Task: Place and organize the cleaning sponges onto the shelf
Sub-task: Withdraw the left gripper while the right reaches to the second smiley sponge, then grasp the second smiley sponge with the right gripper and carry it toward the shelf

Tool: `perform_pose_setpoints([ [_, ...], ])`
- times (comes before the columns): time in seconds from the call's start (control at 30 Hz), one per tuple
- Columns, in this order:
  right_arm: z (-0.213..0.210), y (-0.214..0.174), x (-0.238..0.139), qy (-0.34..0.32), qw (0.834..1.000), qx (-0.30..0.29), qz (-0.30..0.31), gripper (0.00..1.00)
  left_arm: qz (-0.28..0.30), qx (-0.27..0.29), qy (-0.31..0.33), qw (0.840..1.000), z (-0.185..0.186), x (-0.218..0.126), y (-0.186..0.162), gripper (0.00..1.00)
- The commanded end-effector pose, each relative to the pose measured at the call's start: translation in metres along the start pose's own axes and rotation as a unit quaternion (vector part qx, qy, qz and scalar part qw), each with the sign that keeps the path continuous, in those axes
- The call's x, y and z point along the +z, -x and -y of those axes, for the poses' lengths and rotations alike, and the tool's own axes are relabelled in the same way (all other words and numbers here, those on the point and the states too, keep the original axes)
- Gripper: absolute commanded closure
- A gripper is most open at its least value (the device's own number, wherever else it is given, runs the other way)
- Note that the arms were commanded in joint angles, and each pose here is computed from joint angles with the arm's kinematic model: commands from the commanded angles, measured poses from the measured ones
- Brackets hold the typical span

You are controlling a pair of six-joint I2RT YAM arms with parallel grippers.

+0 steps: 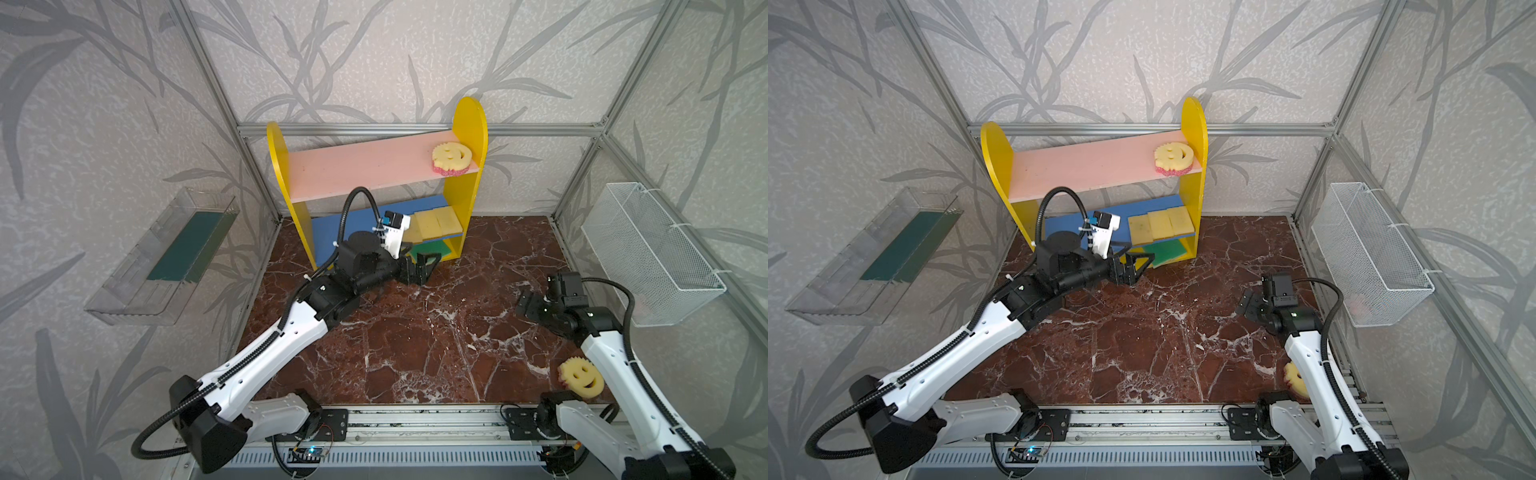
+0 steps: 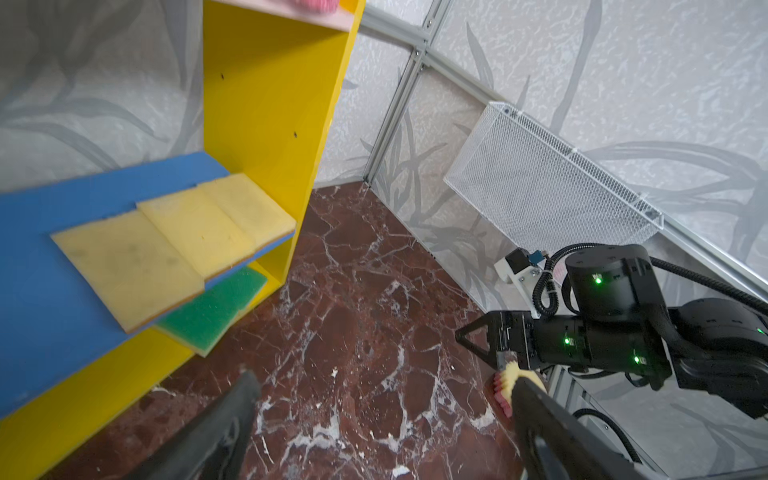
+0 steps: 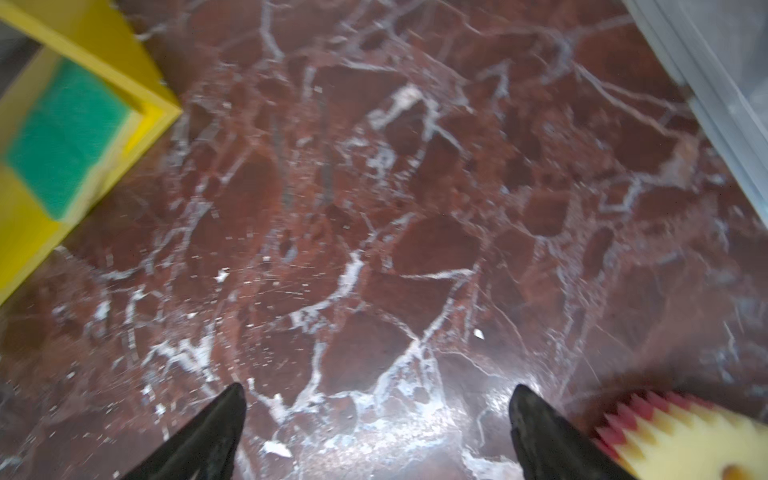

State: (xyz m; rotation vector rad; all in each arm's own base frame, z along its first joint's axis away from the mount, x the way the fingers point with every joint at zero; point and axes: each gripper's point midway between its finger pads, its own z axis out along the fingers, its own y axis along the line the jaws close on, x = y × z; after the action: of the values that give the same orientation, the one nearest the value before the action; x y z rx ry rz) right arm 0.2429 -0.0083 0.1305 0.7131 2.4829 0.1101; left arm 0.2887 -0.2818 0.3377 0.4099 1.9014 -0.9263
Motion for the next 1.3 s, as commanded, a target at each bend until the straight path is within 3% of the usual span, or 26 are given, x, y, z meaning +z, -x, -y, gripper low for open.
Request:
perform_pose_setpoints([
  [0.0,0.040,-0.010,0.003,-0.058,0.996,0.066,0.013,0.03,-0.003,-0.037,0.000,0.999,-0.004,-0.002,-0.029,0.04],
  [0.23,0.096,-0.018,-0.005,-0.163,0.974,0.155,0.044,0.01,-0.075,-0.041,0.013,0.996,-0.010,0.000,-0.118,0.05],
  [0.5,0.139,-0.052,0.017,-0.201,0.930,0.309,0.000,0.01,-0.104,-0.042,0.023,0.993,-0.016,0.003,-0.155,0.06],
  [0.6,0.146,-0.055,0.021,-0.206,0.924,0.322,-0.001,0.01,-0.108,-0.046,0.026,0.993,-0.018,0.004,-0.164,0.06],
  [0.77,0.133,-0.052,0.045,-0.159,0.940,0.300,-0.019,0.01,-0.116,-0.048,0.038,0.991,-0.024,0.007,-0.174,0.06],
  [0.97,0.068,-0.026,0.066,0.034,0.979,0.198,-0.043,0.01,-0.125,-0.052,0.048,0.990,-0.031,0.005,-0.184,0.06],
  [1.1,0.034,-0.023,0.076,0.086,0.983,0.149,-0.067,0.01,-0.119,-0.067,0.057,0.989,-0.039,0.000,-0.194,0.06],
  [1.27,-0.034,-0.049,0.092,0.104,0.981,0.027,-0.163,0.01,-0.121,-0.080,0.082,0.986,-0.057,-0.010,-0.214,0.06],
])
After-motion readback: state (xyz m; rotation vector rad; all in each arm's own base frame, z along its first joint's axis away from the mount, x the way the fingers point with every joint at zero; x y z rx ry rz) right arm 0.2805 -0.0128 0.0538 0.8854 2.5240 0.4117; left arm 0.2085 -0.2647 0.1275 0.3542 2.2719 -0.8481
